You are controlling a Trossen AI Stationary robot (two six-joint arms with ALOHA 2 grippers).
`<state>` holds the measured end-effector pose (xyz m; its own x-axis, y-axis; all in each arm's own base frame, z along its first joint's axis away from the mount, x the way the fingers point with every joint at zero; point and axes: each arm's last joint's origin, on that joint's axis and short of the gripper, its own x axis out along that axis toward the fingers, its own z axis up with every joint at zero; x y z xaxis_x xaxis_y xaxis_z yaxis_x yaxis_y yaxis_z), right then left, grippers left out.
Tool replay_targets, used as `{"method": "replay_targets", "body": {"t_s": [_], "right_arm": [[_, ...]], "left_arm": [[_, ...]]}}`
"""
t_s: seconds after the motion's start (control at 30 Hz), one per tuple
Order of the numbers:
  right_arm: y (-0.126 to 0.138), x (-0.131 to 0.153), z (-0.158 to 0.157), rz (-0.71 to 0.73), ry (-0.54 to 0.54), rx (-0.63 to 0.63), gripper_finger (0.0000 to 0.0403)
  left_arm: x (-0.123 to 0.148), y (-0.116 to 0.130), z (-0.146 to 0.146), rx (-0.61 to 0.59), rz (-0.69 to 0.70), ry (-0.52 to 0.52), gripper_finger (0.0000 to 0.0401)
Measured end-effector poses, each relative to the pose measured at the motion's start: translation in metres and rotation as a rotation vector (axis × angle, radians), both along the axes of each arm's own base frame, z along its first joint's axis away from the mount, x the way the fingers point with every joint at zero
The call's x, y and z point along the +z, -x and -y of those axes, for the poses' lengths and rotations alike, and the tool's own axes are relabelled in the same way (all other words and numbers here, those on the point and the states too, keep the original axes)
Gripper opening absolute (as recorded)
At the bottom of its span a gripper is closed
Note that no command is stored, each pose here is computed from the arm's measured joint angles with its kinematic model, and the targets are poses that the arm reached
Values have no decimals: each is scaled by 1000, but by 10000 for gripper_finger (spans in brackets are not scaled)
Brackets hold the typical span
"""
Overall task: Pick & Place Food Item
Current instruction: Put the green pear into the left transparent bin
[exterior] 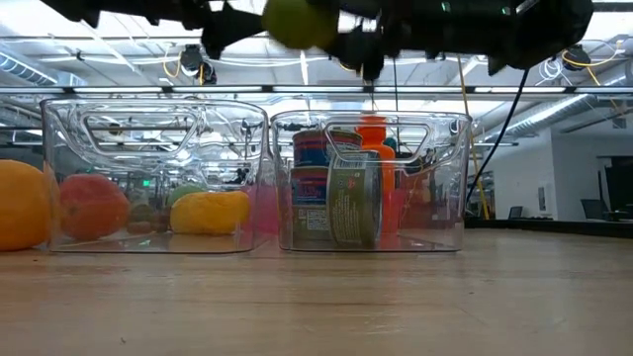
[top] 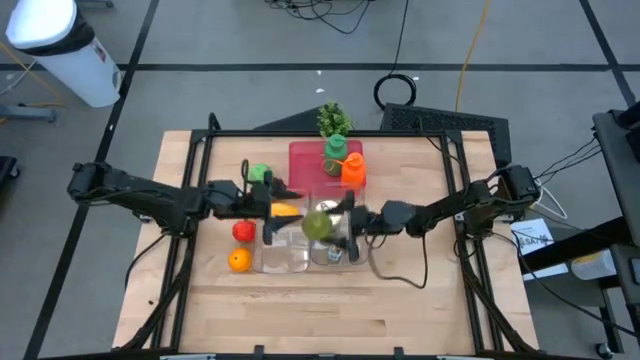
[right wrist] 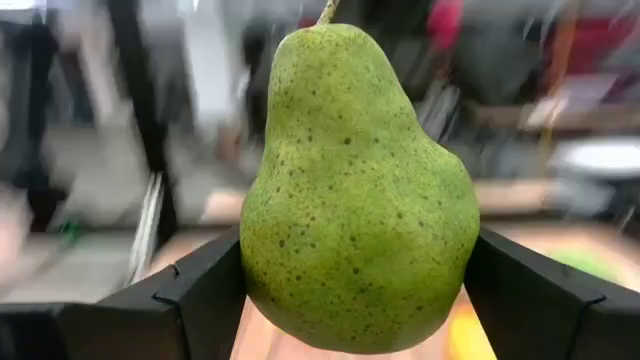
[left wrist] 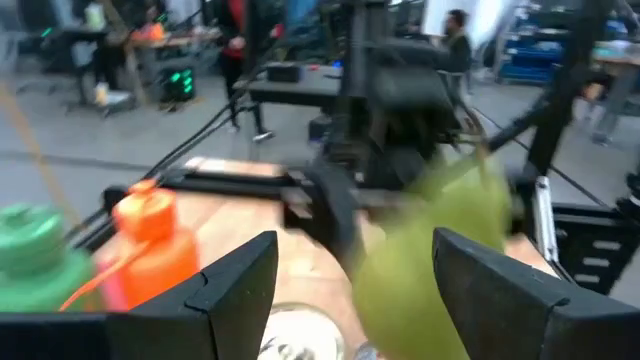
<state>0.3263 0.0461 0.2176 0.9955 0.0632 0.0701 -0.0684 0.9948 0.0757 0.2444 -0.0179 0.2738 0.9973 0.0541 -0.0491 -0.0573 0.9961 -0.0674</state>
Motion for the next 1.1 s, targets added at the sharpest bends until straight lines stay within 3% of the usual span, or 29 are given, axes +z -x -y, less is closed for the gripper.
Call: {"method": "replay_targets", "body": {"t_s": [0.1, 0.27, 0.47, 0.83, 1.1], "right_arm": [[-2, -9, 0, -115, 3, 1, 309], [-5, -3, -1, -97, 4, -13, 309], [-5, -2, 0, -93, 5, -15, 309], [-5, -2, 0, -93, 16, -16, 309], [-5, -2, 0, -93, 16, -18, 309]], "left_arm": [[6, 9, -1, 13, -5, 16, 268], [13, 13, 5, -29, 39, 20, 268], [4, -2, 15, -70, 77, -55, 268], [-10, -25, 20, -120, 146, -39, 266], [-11, -26, 19, -118, 146, -46, 195]]}}
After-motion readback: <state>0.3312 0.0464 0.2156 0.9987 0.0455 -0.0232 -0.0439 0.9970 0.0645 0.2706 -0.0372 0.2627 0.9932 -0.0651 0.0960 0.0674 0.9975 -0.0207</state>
